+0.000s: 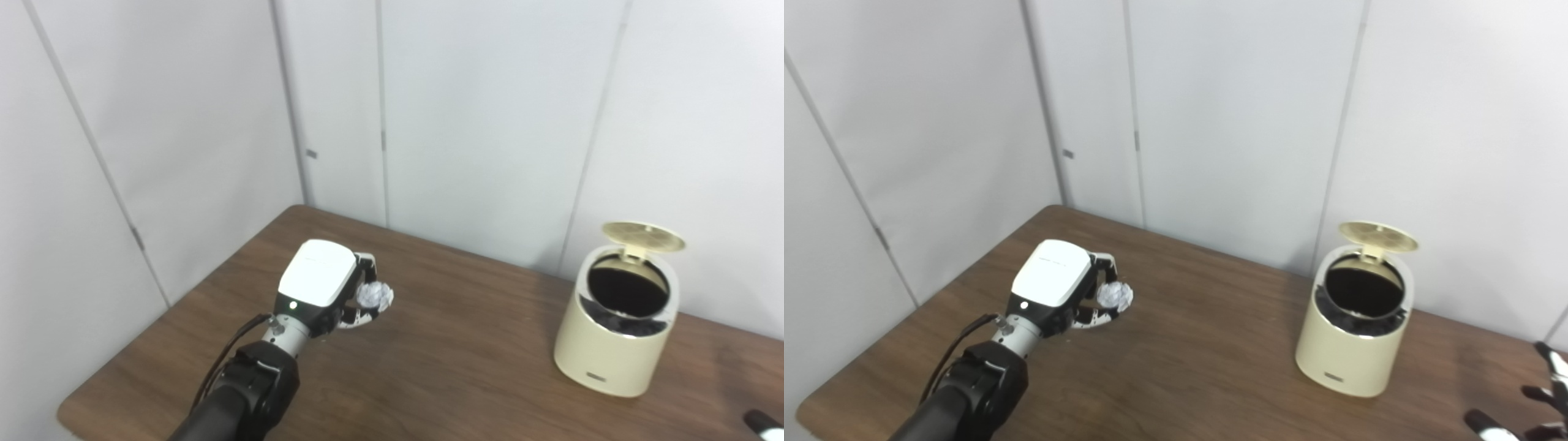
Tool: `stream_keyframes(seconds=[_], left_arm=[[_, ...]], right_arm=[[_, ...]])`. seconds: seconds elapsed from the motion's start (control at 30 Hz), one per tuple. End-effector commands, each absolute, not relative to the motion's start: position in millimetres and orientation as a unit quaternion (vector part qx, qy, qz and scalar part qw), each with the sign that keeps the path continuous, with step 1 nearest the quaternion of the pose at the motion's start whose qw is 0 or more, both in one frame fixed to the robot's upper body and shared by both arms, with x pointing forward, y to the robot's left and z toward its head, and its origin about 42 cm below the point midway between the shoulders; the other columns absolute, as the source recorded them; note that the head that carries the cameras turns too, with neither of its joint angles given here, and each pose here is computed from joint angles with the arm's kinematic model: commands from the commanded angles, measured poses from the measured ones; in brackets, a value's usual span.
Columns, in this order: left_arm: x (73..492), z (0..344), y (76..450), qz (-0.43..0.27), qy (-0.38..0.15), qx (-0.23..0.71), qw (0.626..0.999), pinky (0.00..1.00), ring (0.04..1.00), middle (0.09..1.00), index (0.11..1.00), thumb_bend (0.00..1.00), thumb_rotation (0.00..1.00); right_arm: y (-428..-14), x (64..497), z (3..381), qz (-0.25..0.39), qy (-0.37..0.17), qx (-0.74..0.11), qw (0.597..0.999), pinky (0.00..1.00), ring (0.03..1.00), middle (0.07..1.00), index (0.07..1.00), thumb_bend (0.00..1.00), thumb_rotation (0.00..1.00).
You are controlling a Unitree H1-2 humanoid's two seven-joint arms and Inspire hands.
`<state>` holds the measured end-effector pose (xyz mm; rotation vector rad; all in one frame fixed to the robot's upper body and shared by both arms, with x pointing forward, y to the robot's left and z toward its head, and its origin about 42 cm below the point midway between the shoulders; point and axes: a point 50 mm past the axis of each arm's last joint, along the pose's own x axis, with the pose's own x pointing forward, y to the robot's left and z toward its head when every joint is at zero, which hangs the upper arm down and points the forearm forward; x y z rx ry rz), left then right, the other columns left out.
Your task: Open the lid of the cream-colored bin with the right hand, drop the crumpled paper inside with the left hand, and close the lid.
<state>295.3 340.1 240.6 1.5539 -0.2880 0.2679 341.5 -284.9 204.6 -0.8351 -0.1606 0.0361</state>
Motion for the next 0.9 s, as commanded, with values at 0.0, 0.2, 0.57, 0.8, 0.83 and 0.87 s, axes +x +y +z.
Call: stream_keyframes(seconds=[0.0,0.2,0.57,0.8,0.83,0.87], left_arm=[[300,266,335,0.153,-0.183,0.699,0.674,0.49,0.461,0.413,0.513,0.52,0.01],[312,274,307,0.151,-0.222,0.667,0.695,0.51,0.476,0.46,0.496,0.52,0.0],[344,290,249,0.127,-0.3,0.611,0.722,0.43,0.421,0.472,0.483,0.53,0.0],[364,300,220,0.123,-0.343,0.571,0.736,0.47,0.446,0.436,0.525,0.52,0.0],[367,301,216,0.121,-0.348,0.567,0.736,0.46,0.447,0.434,0.526,0.52,0.0],[370,302,213,0.12,-0.352,0.565,0.737,0.46,0.45,0.434,0.527,0.52,0.0]], right_arm=[[-282,348,225,0.003,-0.127,-0.408,0.904,0.49,0.824,1.0,0.975,0.76,0.72],[-275,349,223,0.007,-0.125,-0.412,0.903,0.51,0.855,0.997,0.954,0.68,0.54],[-267,348,223,0.012,-0.13,-0.366,0.922,0.67,0.834,0.935,0.896,0.68,0.21],[-261,349,219,0.011,-0.132,-0.365,0.921,0.67,0.829,0.931,0.885,0.72,0.31],[-259,349,220,0.011,-0.132,-0.366,0.921,0.66,0.826,0.929,0.885,0.73,0.33],[-257,349,220,0.01,-0.132,-0.367,0.921,0.66,0.826,0.929,0.884,0.73,0.33]])
